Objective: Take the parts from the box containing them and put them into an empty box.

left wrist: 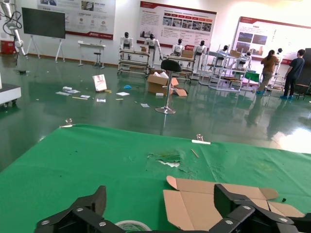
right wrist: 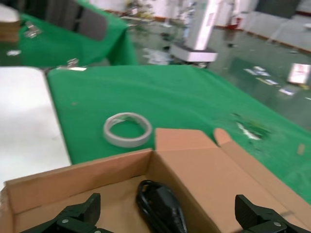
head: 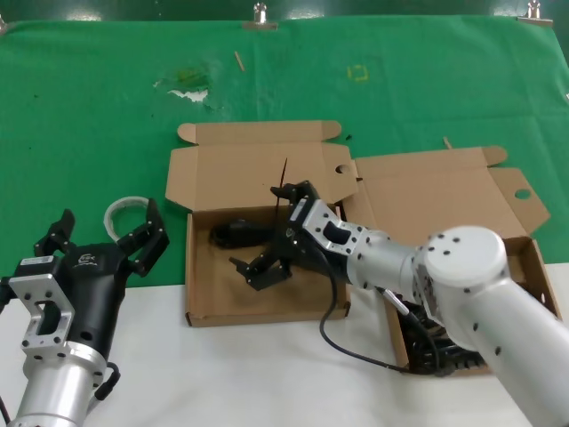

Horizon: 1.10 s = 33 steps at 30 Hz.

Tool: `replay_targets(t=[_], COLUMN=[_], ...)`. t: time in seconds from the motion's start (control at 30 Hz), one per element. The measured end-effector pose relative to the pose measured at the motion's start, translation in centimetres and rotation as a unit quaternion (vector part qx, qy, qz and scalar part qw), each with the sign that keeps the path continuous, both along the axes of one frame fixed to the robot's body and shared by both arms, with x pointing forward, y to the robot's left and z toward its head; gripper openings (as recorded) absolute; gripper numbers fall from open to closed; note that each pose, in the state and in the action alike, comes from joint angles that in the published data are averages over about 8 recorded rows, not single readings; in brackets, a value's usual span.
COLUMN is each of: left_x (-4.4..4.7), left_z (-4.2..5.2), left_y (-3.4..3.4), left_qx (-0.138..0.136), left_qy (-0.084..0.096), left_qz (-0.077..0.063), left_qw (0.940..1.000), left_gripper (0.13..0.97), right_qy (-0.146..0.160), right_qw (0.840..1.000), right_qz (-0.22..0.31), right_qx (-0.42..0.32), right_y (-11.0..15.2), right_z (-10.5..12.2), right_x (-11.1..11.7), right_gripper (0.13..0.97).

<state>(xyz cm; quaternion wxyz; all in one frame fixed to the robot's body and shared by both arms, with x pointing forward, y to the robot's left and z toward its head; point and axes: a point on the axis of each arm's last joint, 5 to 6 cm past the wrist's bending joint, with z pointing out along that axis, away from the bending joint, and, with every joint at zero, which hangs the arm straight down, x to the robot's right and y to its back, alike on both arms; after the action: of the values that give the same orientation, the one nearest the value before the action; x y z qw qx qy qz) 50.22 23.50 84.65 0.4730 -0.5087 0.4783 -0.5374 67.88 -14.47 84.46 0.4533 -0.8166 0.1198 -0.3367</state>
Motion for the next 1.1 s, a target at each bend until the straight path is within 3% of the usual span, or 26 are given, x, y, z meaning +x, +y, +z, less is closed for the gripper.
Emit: replay_targets(t=[0.07,0.2,0.5,0.77,1.1], left_x=[0.00,0.00,0.00,0.00,0.00], left_z=[0.00,0.00,0.00,0.00,0.00], left_y=[0.00,0.00,0.00,0.00,-0.01], left_qx=[0.000,0.000,0.000,0.000,0.000], left_qy=[0.000,0.000,0.000,0.000,0.000], left_qz=[0.000,0.000,0.000,0.000,0.000], left_qw=[1.0000,1.0000,1.0000,1.0000,1.0000], left_gripper=[0.745,0.745,0.883,0.955,0.966], right_qy=[-0.001,-0.003,-0.012,-0.023,-0.045], right_qw=[1.000,0.998,0.986,0.967,0.935], right_qz=[-0.016,-0.048,-0.125,-0.195,-0.280], right_qx=[0.016,0.047,0.111,0.160,0.211], right_y=[-0.3,-0.9,-2.9,-5.3,-8.7], right_z=[-0.3,-0.8,-1.6,-1.7,-1.2], right_x=[-0.6,-1.7,-4.4,-7.1,-10.9], right_gripper=[0.936,0.947,0.966,0.966,0.966])
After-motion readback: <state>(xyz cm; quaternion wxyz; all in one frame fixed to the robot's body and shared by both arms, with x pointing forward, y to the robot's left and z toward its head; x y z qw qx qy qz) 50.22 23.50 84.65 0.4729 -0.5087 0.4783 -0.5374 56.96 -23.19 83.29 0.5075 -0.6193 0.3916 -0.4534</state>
